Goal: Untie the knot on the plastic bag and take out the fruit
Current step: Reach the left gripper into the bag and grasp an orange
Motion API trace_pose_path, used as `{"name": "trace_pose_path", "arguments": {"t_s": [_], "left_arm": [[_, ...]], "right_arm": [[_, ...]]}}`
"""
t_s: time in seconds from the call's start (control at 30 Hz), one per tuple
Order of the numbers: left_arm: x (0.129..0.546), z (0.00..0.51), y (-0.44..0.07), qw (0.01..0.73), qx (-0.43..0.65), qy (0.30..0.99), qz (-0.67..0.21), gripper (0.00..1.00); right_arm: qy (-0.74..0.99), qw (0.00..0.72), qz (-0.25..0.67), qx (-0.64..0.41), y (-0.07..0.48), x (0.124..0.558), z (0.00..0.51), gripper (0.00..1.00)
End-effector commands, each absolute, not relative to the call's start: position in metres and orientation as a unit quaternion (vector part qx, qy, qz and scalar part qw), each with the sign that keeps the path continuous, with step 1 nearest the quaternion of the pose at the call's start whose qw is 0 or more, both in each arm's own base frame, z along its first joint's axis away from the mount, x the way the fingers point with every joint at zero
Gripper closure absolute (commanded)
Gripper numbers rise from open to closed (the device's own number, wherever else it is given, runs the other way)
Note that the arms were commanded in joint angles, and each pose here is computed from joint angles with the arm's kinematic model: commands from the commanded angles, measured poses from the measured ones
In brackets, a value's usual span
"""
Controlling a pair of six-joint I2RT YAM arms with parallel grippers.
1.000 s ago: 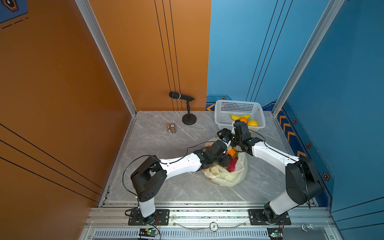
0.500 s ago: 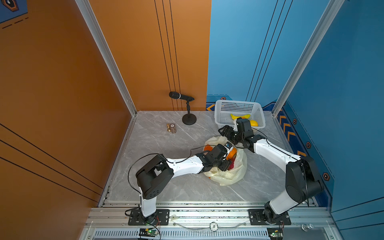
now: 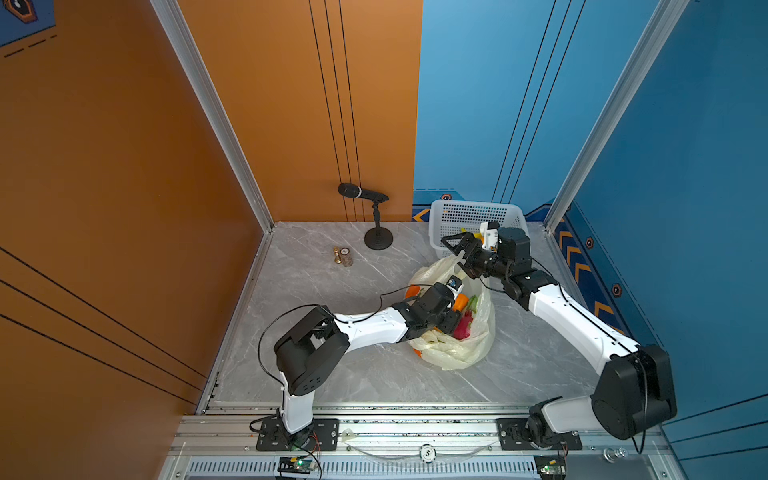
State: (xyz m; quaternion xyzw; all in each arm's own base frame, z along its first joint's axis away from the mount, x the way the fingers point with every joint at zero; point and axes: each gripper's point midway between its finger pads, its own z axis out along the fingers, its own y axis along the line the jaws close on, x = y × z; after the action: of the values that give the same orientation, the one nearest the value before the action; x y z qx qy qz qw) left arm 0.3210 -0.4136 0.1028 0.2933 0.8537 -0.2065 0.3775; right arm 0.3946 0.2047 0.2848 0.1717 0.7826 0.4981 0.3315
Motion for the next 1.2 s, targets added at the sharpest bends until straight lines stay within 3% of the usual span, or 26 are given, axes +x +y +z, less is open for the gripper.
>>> {"name": "trace_pose_path", "arguments": {"t_s": [0.0, 0.57, 0.7, 0.87, 1.17], "left_arm": [[0.327, 0.079, -0.405, 0.344, 0.278, 0.877, -0.188, 0.31], [0.301, 0.024, -0.391, 0.27, 0.322, 0.899, -0.122, 0.22], [0.295, 0.016, -0.387, 0.254, 0.327, 0.903, -0.117, 0.27], [0.292, 0.017, -0.388, 0.246, 0.325, 0.905, -0.119, 0.43], [0.28, 0.082, -0.415, 0.302, 0.342, 0.866, -0.202, 0.52]], "right_arm": [[0.763, 0.343, 0.52, 0.174, 0.203, 0.38, 0.305, 0.04], [0.789, 0.376, 0.463, 0.146, 0.176, 0.335, 0.31, 0.02], [0.798, 0.375, 0.448, 0.148, 0.166, 0.329, 0.307, 0.01], [0.799, 0.385, 0.437, 0.15, 0.152, 0.319, 0.31, 0.0], [0.805, 0.352, 0.453, 0.15, 0.158, 0.312, 0.292, 0.0]]}}
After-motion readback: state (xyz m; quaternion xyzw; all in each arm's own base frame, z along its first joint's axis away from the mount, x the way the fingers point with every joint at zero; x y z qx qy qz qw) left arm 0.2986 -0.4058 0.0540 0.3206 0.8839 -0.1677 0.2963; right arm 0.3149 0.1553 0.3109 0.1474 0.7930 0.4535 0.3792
